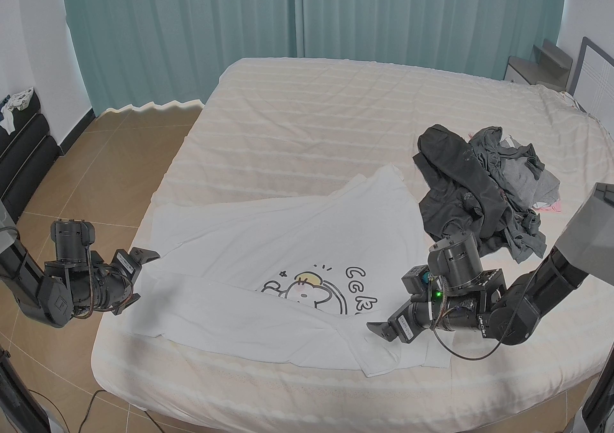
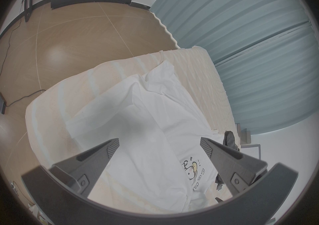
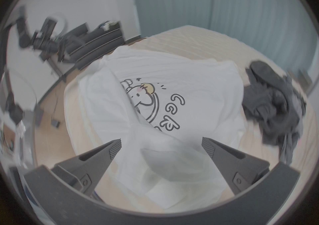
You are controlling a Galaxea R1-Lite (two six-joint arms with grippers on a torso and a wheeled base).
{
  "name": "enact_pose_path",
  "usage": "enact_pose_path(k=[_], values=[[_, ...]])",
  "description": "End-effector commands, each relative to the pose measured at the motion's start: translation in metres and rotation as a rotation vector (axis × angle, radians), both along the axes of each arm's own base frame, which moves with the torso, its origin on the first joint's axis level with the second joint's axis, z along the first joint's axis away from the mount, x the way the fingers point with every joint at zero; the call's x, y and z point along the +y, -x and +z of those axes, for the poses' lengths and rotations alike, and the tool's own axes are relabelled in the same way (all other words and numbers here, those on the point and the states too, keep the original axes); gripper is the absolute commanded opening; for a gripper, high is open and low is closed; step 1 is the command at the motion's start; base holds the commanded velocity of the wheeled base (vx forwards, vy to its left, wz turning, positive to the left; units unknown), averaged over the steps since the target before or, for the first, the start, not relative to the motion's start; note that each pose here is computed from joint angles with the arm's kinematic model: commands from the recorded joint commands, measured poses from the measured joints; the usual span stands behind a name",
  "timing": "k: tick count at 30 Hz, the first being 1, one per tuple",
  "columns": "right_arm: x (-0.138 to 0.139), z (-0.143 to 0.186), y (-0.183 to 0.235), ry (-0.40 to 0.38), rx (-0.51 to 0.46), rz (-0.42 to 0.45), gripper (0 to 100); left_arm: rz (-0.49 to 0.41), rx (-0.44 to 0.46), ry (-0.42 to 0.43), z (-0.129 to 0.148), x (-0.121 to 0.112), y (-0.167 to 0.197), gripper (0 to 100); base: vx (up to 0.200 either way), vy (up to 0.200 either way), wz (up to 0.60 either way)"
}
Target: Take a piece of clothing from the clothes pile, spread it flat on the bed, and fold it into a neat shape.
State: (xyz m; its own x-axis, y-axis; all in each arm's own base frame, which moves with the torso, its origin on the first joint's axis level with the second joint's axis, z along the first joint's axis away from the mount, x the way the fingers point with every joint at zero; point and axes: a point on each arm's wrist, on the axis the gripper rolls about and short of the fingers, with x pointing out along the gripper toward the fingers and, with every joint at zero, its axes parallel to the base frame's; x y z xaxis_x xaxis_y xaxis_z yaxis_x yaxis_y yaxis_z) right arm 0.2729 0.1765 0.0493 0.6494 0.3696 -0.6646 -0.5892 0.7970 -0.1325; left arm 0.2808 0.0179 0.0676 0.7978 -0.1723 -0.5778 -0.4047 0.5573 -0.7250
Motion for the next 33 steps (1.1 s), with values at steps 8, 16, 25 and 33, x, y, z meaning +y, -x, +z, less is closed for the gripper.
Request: enact_pose_path(k=[8, 16, 25, 33], values=[[-0.019, -0.041, -0.021, 0.156, -0.011, 0.247, 100, 0.0, 0.013, 0.0, -0.004, 0.0, -0.001, 100, 0.0, 0.0, 0.0], [-0.019, -0.05, -0.019, 0.18, 0.001, 0.292, 100, 0.001, 0.015, -0.001, -0.004, 0.0, -0.001, 100, 0.0, 0.0, 0.0], [-0.012, -0.054, -0.022, 0.181, -0.007, 0.303, 100, 0.001, 0.013, -0.001, -0.004, 0.0, -0.001, 100, 0.0, 0.0, 0.0], [-0.01, -0.057, -0.022, 0.196, -0.011, 0.326, 100, 0.0, 0.012, 0.0, -0.003, 0.0, -0.001, 100, 0.0, 0.0, 0.0]])
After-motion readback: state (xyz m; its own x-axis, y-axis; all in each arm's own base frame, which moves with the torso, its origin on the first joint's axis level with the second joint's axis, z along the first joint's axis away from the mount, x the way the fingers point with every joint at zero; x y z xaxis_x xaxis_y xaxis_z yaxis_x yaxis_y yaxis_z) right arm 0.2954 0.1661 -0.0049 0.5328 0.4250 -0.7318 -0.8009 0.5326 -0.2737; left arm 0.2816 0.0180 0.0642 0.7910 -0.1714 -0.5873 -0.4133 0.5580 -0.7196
